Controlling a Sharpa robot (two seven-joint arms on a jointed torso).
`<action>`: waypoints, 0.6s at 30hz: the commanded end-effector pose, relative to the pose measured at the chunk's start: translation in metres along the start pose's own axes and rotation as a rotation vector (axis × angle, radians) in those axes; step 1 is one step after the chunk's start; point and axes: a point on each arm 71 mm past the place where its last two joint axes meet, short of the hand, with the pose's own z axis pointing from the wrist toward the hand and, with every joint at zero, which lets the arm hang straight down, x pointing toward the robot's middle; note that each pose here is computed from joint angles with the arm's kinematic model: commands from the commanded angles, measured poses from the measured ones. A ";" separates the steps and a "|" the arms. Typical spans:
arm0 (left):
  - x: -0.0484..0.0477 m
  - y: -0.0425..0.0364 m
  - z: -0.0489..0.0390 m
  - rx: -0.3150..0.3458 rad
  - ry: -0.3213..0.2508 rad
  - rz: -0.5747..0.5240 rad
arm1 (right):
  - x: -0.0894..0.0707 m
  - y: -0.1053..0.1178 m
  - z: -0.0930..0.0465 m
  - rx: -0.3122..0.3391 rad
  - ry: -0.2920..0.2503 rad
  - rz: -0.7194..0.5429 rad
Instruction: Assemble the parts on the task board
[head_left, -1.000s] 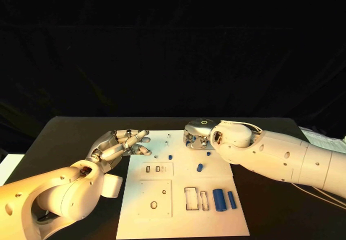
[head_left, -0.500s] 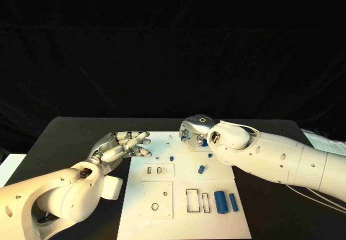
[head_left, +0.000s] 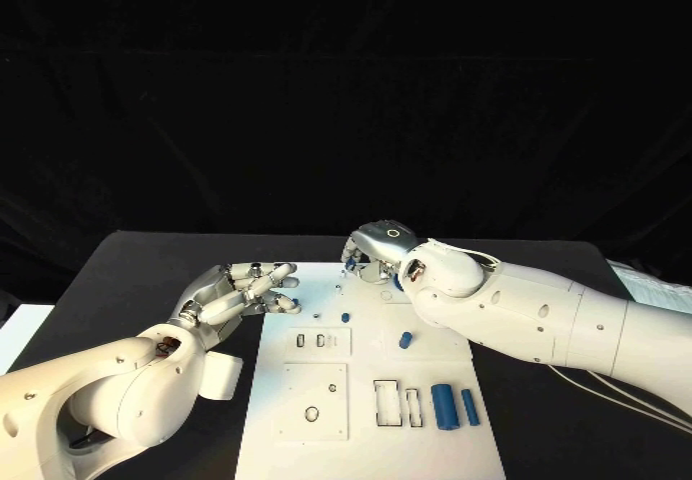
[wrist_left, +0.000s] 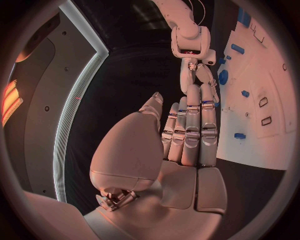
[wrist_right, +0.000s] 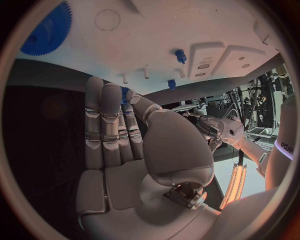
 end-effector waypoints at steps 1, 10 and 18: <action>0.0029 -0.0023 0.0007 0.010 0.024 -0.011 | -0.001 0.002 0.003 -0.012 -0.027 -0.004; 0.0026 -0.0027 0.0015 0.010 0.024 -0.010 | 0.005 0.005 0.006 -0.018 0.025 -0.005; 0.0028 -0.0030 0.0013 0.010 0.026 -0.011 | 0.010 0.002 0.007 0.001 0.078 -0.017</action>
